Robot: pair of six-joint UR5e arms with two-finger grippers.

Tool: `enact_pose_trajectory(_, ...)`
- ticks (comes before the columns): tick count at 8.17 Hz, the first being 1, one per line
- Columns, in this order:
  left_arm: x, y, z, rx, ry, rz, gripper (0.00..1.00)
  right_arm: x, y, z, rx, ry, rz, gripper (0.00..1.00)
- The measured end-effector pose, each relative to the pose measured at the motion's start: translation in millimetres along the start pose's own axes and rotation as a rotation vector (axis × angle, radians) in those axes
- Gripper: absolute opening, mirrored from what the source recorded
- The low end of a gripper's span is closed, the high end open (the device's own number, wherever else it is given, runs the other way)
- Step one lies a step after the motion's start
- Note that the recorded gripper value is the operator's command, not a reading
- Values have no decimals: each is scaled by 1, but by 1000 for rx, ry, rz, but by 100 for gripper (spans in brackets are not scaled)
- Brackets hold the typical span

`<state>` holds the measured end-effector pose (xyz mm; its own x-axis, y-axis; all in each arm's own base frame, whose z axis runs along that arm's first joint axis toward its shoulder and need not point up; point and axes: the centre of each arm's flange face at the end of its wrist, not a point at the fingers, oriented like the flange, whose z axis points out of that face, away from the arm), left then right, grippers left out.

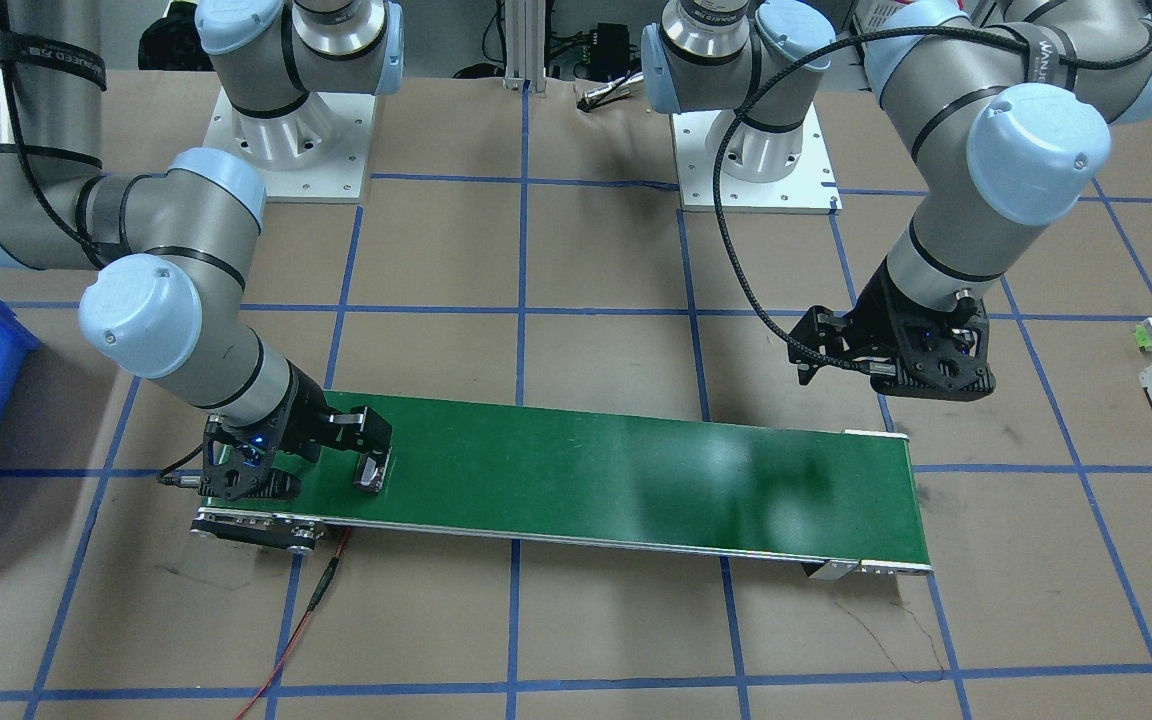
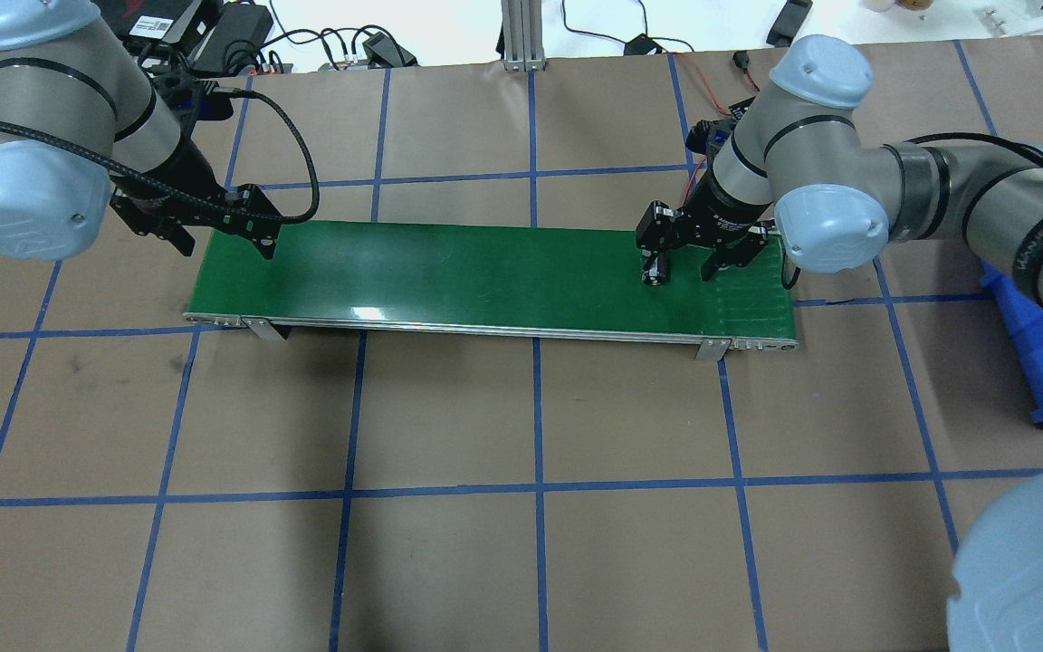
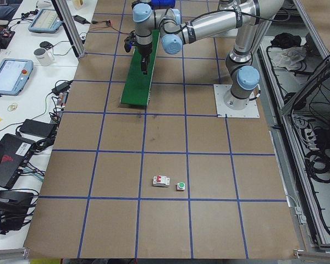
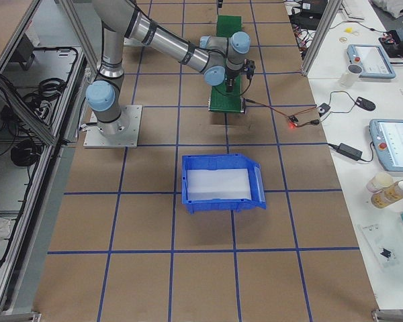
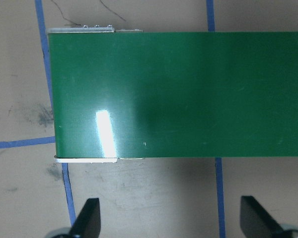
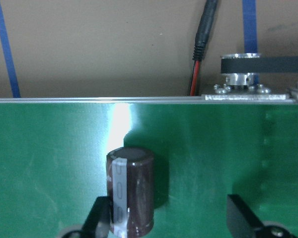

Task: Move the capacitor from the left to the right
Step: 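Lower the right gripper onto the arriving capacitor and grasp it, then carry the capacitor with the right gripper into the blue bin and release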

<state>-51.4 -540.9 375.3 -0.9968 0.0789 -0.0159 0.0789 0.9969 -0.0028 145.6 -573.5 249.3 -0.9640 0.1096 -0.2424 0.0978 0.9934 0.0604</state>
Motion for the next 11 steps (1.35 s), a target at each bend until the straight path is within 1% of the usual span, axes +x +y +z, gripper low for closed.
enact_pose_trajectory(1, 0, 0, 0, 0, 0, 1, 100, 1, 0, 1, 0, 13, -5, 52)
enact_pose_trajectory(2, 0, 0, -1, 0, -1, 2, 100, 3, 0, 2, -2, 28, -11, 31)
enact_pose_trajectory(3, 0, 0, -1, 1, -2, 4, 100, 6, 0, 2, -3, 58, -28, 14)
enact_pose_trajectory(4, 0, 0, -1, 1, -3, 5, 100, 11, 1, 2, -10, 107, -51, 0)
enact_pose_trajectory(5, 0, 0, -1, 2, -3, 5, 100, 14, 1, 1, -18, 140, -65, 0)
enact_pose_trajectory(6, 0, 1, -2, 2, -4, 5, 100, 15, 2, -4, -16, 158, -72, 0)
enact_pose_trajectory(7, 0, 1, -2, 2, -4, 5, 100, 16, -1, -14, -2, 183, -80, 0)
enact_pose_trajectory(8, 0, 1, -2, 3, -4, 5, 100, 18, -6, -29, 4, 232, -93, 0)
enact_pose_trajectory(9, 0, 1, -2, 3, -4, 5, 100, 22, -13, -51, 14, 268, -100, 0)
enact_pose_trajectory(10, 0, 1, -2, 3, -4, 5, 100, 32, -18, -76, 28, 287, -101, 0)
enact_pose_trajectory(11, 0, 1, -3, 4, -5, 5, 100, 61, -21, -104, 36, 299, -102, 0)
